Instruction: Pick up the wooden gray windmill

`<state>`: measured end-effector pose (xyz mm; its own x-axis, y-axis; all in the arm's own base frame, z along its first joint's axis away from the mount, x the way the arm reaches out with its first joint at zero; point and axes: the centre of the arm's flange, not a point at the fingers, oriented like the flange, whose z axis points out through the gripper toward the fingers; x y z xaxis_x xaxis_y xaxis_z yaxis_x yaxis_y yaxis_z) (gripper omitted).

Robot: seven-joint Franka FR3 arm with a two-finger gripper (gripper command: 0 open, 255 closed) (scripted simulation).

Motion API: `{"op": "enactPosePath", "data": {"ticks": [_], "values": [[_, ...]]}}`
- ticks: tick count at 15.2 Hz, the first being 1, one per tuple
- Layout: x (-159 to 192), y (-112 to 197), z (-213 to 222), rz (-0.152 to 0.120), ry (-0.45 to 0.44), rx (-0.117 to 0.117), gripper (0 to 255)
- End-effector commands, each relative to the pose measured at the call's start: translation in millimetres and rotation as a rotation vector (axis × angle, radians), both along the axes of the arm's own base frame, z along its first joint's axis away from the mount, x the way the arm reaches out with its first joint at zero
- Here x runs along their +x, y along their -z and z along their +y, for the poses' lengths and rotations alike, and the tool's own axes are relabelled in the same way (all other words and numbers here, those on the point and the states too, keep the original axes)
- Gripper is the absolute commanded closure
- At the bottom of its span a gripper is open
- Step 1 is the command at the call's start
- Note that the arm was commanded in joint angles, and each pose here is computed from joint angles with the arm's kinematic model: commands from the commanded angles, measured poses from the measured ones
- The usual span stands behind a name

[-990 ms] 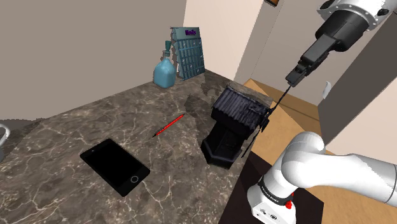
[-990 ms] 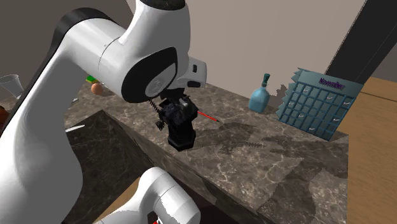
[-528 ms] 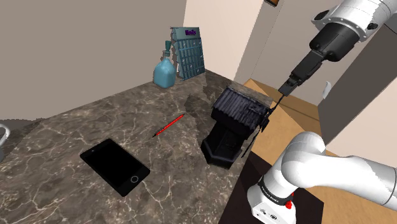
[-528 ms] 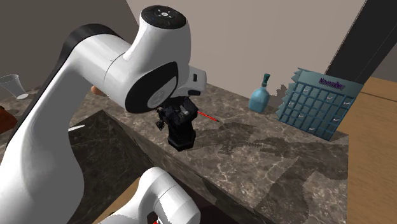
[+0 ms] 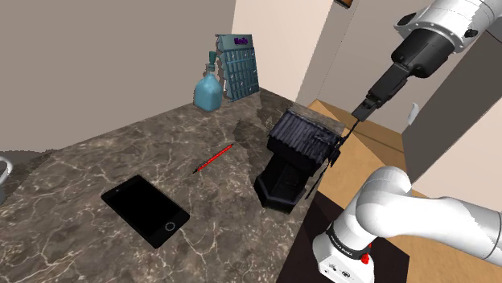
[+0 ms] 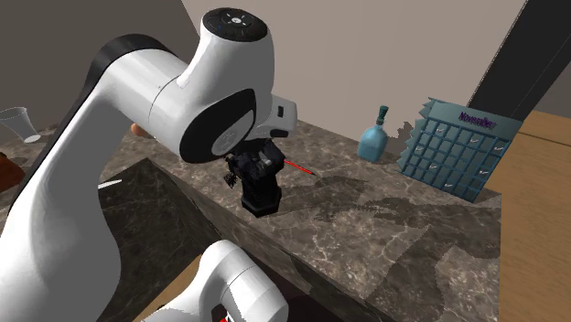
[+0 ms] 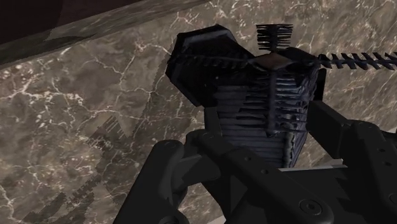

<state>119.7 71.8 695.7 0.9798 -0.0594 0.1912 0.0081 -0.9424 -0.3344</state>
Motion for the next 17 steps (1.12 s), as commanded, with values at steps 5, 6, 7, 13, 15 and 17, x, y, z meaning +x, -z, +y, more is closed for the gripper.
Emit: {"op": "enactPosePath", "data": {"ticks": [5, 6, 7, 13, 15, 17], "values": [[0, -26, 0, 0.003, 0.000, -0.001, 255], [0, -31, 0, 0.003, 0.000, -0.001, 255], [0, -36, 0, 0.003, 0.000, -0.001, 255], [0, -68, 0, 0.003, 0.000, -0.001, 255], [0, -79, 0, 0.003, 0.000, -0.001, 255], [0, -79, 0, 0.003, 0.000, -0.001, 255]]}}
